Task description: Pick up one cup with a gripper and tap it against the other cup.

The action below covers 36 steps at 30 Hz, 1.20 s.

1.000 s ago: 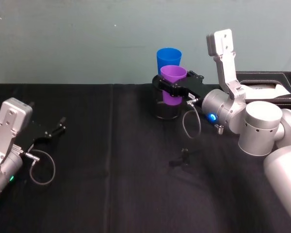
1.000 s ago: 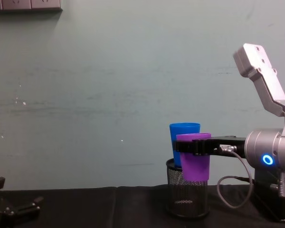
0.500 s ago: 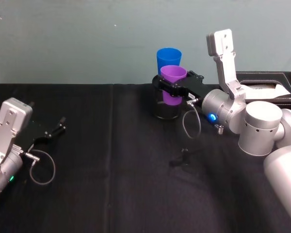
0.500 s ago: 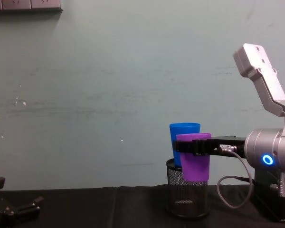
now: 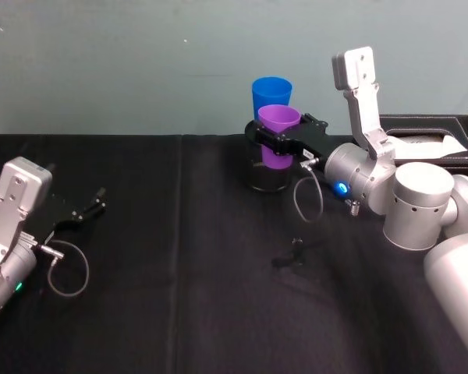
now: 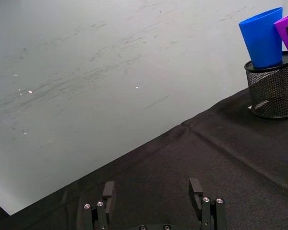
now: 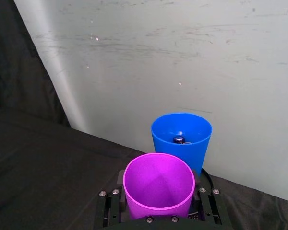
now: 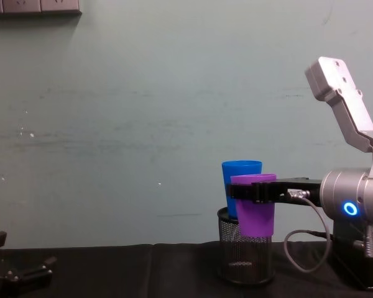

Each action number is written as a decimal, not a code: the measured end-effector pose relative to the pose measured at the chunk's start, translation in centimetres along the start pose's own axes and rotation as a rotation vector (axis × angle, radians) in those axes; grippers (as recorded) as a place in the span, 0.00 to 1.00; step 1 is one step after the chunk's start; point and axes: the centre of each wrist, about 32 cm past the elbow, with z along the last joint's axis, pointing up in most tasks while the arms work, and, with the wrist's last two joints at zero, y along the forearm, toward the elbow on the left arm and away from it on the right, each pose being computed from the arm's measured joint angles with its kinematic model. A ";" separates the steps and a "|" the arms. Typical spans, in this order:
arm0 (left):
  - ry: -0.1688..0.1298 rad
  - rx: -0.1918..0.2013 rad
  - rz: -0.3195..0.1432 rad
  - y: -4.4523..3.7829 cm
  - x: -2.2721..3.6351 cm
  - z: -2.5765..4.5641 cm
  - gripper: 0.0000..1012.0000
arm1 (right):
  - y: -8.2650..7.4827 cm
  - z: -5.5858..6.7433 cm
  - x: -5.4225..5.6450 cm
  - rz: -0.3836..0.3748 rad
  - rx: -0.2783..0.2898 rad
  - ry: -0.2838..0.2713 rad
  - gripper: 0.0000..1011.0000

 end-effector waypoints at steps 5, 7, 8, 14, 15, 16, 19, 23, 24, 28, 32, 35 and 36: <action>0.000 0.000 0.000 0.00 0.00 0.00 0.99 | 0.0 0.0 0.0 0.000 0.000 0.000 0.73; 0.000 0.000 0.000 0.00 0.00 0.00 0.99 | 0.0 0.0 0.0 0.000 0.000 0.000 0.73; 0.000 0.000 0.000 0.00 0.00 0.00 0.99 | 0.0 0.0 0.0 0.000 0.000 0.000 0.73; 0.000 0.000 0.000 0.00 0.00 0.00 0.99 | 0.0 0.0 0.0 0.000 0.000 0.000 0.73; 0.000 0.000 0.000 0.00 0.00 0.00 0.99 | 0.0 0.0 0.0 0.000 0.000 0.000 0.73; 0.000 0.000 0.000 0.00 0.00 0.00 0.99 | 0.0 0.0 0.0 0.000 0.000 0.000 0.73; 0.000 0.000 0.000 0.00 0.00 0.00 0.99 | 0.0 0.0 0.0 0.000 0.000 0.000 0.73; 0.000 0.000 0.000 0.00 0.00 0.00 0.99 | 0.3 0.7 0.2 -0.002 0.010 0.004 0.73; 0.000 0.000 0.000 0.00 0.00 0.00 0.99 | 0.3 0.7 0.2 -0.002 0.010 0.004 0.73; 0.000 0.000 0.000 0.00 0.00 0.00 0.99 | 0.7 1.1 0.3 -0.003 0.011 0.008 0.73; 0.000 0.000 0.000 0.00 0.00 0.00 0.99 | 0.9 1.2 0.3 -0.001 0.013 0.012 0.73; 0.000 0.000 0.000 0.00 0.00 0.00 0.99 | 0.8 1.3 0.1 0.008 0.014 0.010 0.73; 0.000 0.000 0.000 0.00 0.00 0.00 0.99 | 0.6 1.3 -0.1 0.013 0.013 0.007 0.73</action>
